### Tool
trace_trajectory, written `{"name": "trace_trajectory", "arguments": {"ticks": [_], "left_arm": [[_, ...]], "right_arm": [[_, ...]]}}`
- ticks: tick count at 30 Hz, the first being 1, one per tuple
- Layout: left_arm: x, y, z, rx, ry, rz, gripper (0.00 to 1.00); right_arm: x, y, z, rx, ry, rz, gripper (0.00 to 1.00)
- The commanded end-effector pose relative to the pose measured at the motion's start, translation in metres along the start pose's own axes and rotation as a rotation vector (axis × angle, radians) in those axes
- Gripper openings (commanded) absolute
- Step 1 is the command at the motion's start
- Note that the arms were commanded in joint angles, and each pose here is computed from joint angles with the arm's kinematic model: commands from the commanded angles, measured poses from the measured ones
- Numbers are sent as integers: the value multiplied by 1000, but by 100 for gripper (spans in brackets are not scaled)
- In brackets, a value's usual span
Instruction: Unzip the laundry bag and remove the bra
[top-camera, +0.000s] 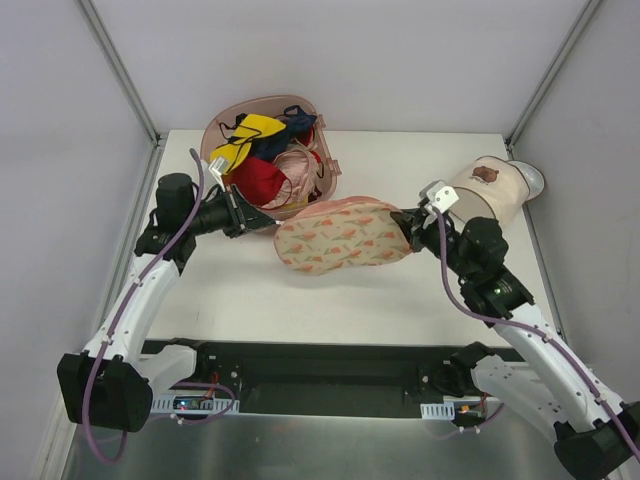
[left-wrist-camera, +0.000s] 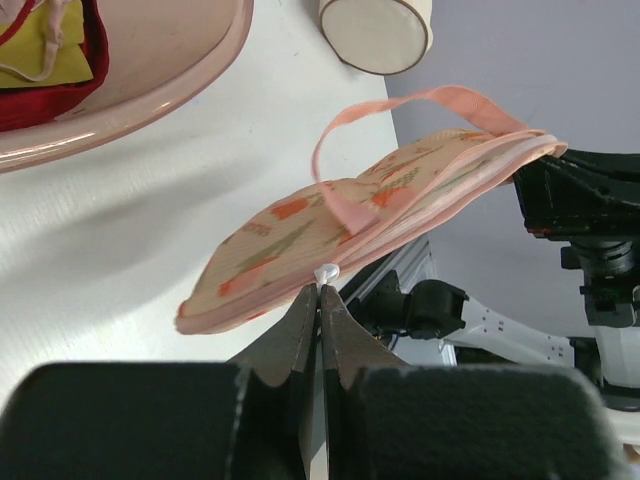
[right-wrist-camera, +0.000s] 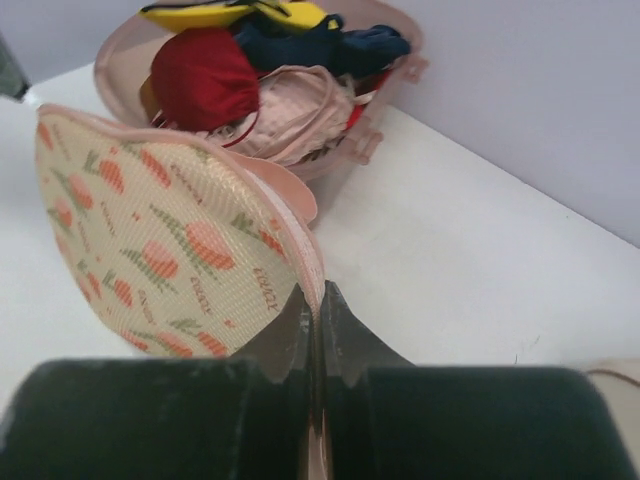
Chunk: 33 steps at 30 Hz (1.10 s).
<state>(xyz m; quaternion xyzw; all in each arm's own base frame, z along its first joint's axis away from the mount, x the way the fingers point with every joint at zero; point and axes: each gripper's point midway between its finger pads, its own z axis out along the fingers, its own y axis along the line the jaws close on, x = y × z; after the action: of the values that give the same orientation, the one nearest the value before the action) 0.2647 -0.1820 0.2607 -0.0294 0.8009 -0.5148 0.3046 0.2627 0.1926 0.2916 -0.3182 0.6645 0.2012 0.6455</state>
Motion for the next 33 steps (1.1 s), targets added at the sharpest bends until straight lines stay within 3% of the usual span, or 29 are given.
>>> {"name": "trace_trajectory", "arguments": {"ticks": [1, 10, 19, 24, 27, 32, 33], "left_arm": [[3, 3, -7, -6, -8, 20, 0], [32, 41, 0, -68, 32, -73, 0], [82, 78, 5, -105, 117, -177, 0], [103, 89, 1, -113, 148, -203, 0], [94, 79, 0, -91, 121, -161, 0], [55, 35, -3, -18, 51, -33, 0], [49, 28, -3, -7, 43, -6, 6]], "right_arm": [[-27, -52, -14, 300, -174, 180, 1], [-11, -89, -30, 549, -363, 522, 1], [-1, -95, -17, 562, -363, 608, 1], [-7, -97, -17, 564, -368, 578, 1], [-14, -87, -9, 482, -347, 522, 1], [-23, -40, 10, 189, -243, 405, 1], [-31, -35, 10, 150, -238, 368, 1]]}}
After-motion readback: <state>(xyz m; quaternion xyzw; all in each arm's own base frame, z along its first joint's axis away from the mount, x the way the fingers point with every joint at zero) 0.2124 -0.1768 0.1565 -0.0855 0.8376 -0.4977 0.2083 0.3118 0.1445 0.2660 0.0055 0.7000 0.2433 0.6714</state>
